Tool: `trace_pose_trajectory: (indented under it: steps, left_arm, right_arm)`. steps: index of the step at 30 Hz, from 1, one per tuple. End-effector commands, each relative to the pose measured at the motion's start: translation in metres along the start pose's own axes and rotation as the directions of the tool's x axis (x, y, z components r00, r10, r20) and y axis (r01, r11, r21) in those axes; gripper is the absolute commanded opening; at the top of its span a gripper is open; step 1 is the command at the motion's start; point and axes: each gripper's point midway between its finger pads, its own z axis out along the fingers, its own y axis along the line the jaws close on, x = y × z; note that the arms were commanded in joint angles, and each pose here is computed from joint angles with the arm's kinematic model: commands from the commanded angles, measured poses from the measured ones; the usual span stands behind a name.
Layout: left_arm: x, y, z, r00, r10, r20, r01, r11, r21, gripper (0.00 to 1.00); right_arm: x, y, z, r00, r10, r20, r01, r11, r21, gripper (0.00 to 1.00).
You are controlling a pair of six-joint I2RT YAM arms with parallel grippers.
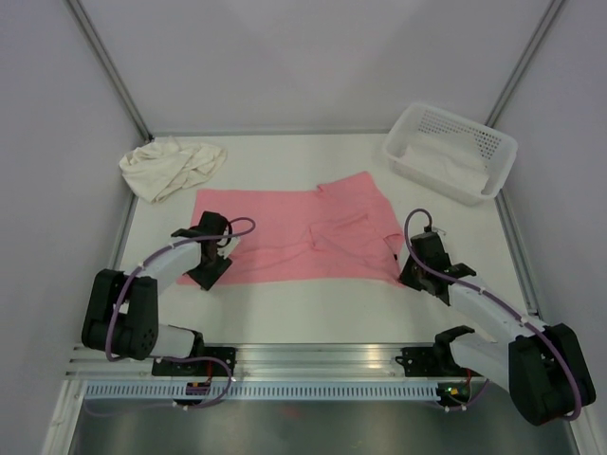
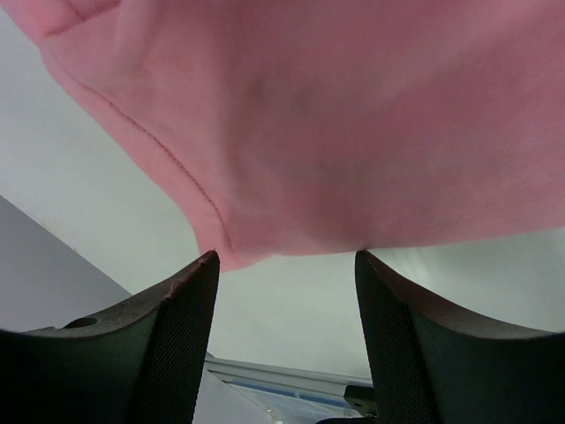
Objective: Roll the t-shirts
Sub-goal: Fold the tshirt
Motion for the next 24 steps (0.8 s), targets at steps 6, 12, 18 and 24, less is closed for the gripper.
trace_pose_trajectory:
  steps: [6, 12, 18, 24]
  left_arm:
    - [0.002, 0.026, -0.009, 0.994, 0.073, 0.081, -0.069, 0.996, -0.054, 0.70]
    - [-0.014, 0.009, -0.006, 0.970, 0.158, 0.185, -0.166, 0.986, 0.027, 0.78]
    - [-0.019, 0.004, 0.016, 0.967, 0.170, 0.188, -0.177, 0.984, 0.023, 0.79]
    - [-0.012, 0.007, 0.031, 0.974, 0.163, 0.156, -0.161, 0.987, -0.024, 0.23]
  right_arm:
    - [-0.041, 0.004, -0.031, 0.991, 0.020, 0.131, -0.025, 0.999, 0.033, 0.31]
    - [-0.026, 0.008, -0.030, 0.995, 0.061, 0.084, -0.060, 0.998, -0.016, 0.42]
    - [-0.013, 0.000, -0.011, 0.993, 0.092, 0.070, -0.092, 0.996, 0.002, 0.49]
    - [0.010, -0.009, 0.005, 0.990, 0.138, 0.014, -0.138, 0.990, 0.014, 0.34]
